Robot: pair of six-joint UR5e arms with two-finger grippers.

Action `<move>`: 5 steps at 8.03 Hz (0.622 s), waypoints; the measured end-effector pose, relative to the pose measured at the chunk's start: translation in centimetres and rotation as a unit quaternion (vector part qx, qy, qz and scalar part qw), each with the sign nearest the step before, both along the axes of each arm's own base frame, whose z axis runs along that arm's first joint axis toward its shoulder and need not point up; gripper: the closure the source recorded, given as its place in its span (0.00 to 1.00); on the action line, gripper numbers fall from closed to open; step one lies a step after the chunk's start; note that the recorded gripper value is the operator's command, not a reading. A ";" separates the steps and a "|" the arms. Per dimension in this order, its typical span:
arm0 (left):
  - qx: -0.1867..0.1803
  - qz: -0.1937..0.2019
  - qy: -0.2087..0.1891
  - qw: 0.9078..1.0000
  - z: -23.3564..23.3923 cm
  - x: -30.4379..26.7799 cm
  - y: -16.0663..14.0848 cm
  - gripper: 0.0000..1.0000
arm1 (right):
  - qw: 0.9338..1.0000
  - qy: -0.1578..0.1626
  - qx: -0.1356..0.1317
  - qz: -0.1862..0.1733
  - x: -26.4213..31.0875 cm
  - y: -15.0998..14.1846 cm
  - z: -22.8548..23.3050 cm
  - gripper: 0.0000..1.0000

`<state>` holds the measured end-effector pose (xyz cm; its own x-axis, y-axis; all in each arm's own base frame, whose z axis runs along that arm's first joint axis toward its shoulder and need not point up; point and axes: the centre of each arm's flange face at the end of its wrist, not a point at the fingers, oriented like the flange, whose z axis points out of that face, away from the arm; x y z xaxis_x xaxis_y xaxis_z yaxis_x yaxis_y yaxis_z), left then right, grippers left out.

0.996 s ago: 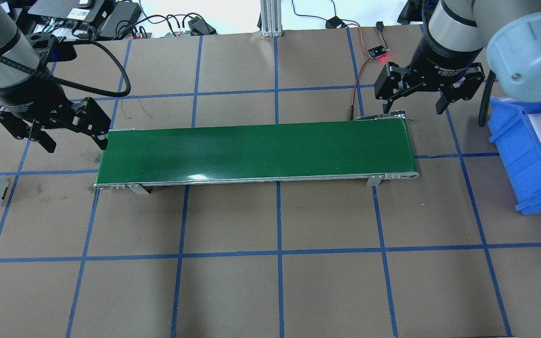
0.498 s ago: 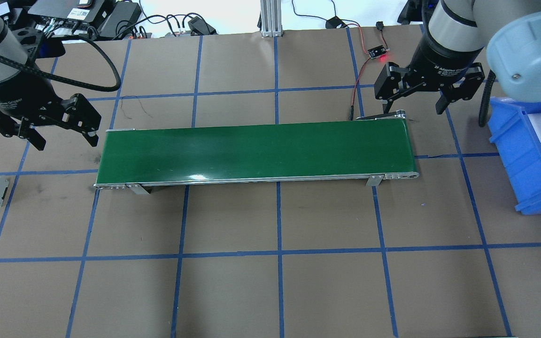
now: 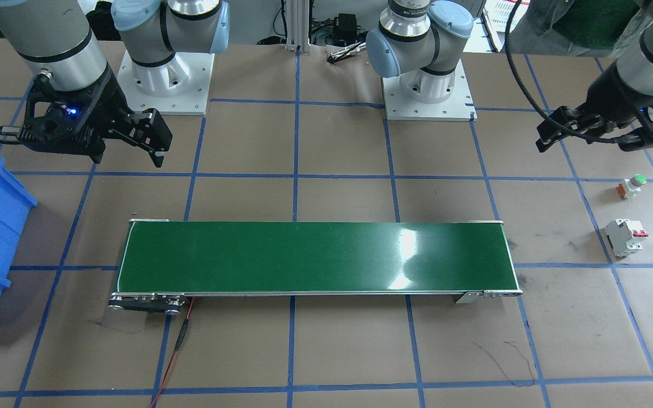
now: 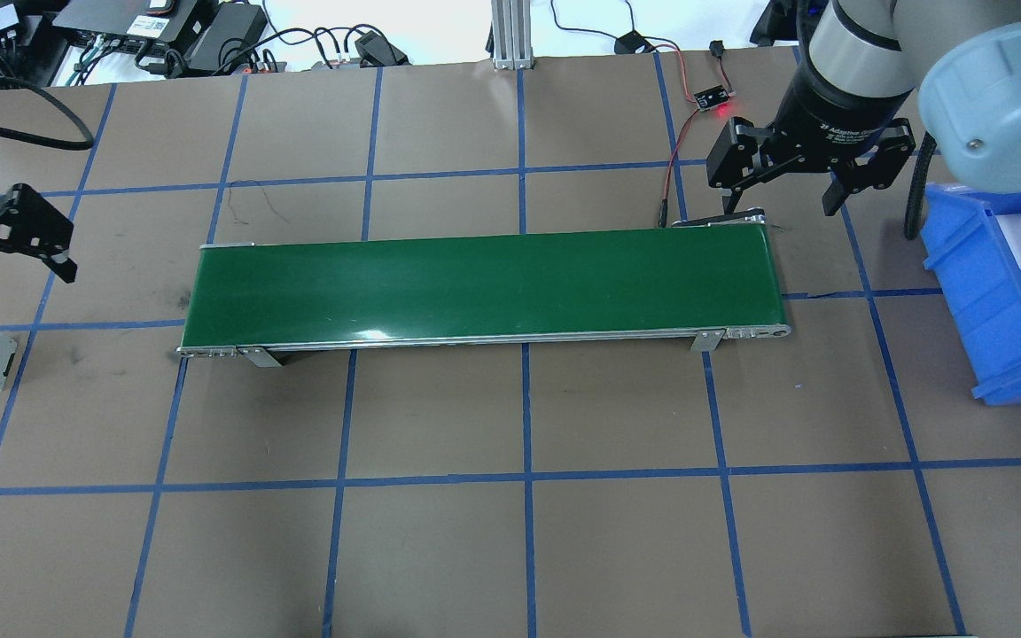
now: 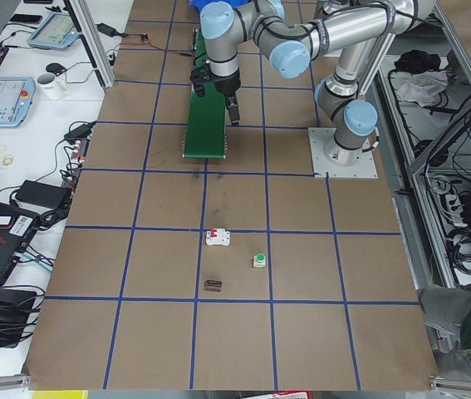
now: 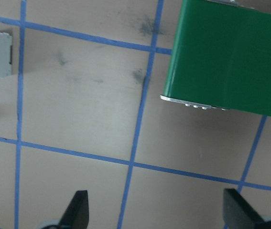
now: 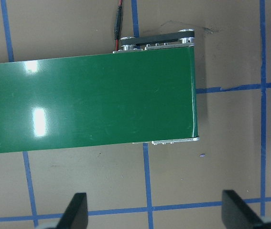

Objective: Move capacitor from left to right
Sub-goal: 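Move the left gripper off the table edge toward the brown capacitor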

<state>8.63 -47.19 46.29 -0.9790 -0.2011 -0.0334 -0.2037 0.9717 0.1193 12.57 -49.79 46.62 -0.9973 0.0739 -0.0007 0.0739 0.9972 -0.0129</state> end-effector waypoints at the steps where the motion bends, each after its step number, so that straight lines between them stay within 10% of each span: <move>1: -0.009 -0.004 -0.010 1.000 0.1 3.0 0.3 0.00 | 1.000 0.000 0.000 0.000 0.0 0.0 0.0 0.00; 5: -0.024 -0.017 -0.108 0.994 -1.1 15.9 0.7 0.00 | 1.000 0.000 0.000 0.000 0.0 0.0 0.0 0.00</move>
